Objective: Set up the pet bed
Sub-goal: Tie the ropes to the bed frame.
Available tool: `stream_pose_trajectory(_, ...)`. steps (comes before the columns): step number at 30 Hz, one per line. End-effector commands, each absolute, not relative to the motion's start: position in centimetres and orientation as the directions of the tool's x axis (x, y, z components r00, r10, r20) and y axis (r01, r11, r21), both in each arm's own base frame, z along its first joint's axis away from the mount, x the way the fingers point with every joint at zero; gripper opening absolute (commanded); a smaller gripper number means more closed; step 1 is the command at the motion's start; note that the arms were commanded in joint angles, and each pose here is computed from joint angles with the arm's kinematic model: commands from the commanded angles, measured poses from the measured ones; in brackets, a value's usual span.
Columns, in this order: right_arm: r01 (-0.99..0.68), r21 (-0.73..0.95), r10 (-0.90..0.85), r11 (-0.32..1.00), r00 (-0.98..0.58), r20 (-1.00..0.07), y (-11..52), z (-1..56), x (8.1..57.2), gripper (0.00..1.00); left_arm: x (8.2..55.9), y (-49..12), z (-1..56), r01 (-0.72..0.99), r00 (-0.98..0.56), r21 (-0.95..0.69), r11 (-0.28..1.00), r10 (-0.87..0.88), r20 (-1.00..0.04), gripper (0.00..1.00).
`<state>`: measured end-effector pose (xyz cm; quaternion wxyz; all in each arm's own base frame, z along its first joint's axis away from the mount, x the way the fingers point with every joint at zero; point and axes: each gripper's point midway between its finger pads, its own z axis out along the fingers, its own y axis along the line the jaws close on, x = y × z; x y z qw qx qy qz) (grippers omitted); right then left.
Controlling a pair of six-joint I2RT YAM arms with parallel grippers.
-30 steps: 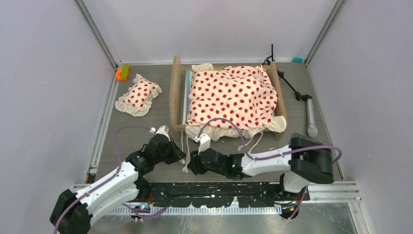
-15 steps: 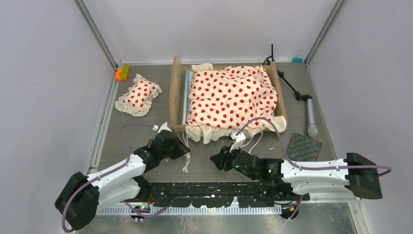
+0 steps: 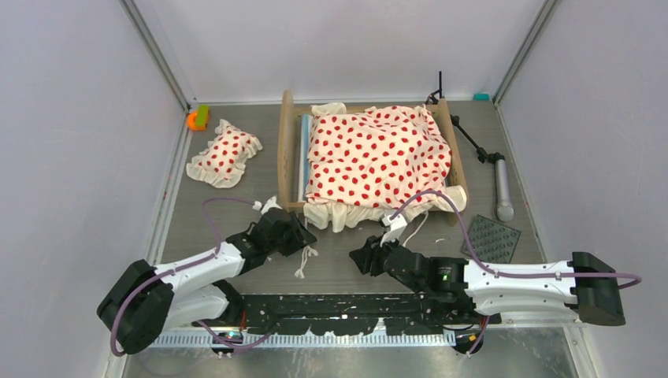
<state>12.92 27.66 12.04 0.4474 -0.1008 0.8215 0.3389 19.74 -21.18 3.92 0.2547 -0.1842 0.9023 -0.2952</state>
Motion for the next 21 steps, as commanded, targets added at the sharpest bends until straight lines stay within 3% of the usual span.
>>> stream_pose_trajectory(1,-0.464,0.457,0.151,0.759,-0.557,-0.817,28.0,13.4,13.6,0.42,20.5,-23.2,8.3,-0.048,-0.793,-0.701,0.711,-0.454,-0.407,0.44)
stream_pose_trajectory(9,-0.630,0.276,-0.091,0.726,-0.486,-0.869,29.7,12.7,12.8,0.43,18.6,-19.9,10.2,-0.010,-0.768,-0.641,0.768,-0.416,-0.487,0.51)
stream_pose_trajectory(14,-0.729,0.220,-0.121,0.648,-0.384,-0.915,32.1,14.1,12.9,0.42,17.8,-18.1,11.0,0.000,-0.755,-0.598,0.801,-0.393,-0.526,0.53)
stream_pose_trajectory(21,-0.638,0.234,-0.126,0.734,-0.467,-0.875,35.5,12.7,14.8,0.55,16.7,-15.3,11.3,-0.036,-0.712,-0.576,0.817,-0.425,-0.559,0.53)
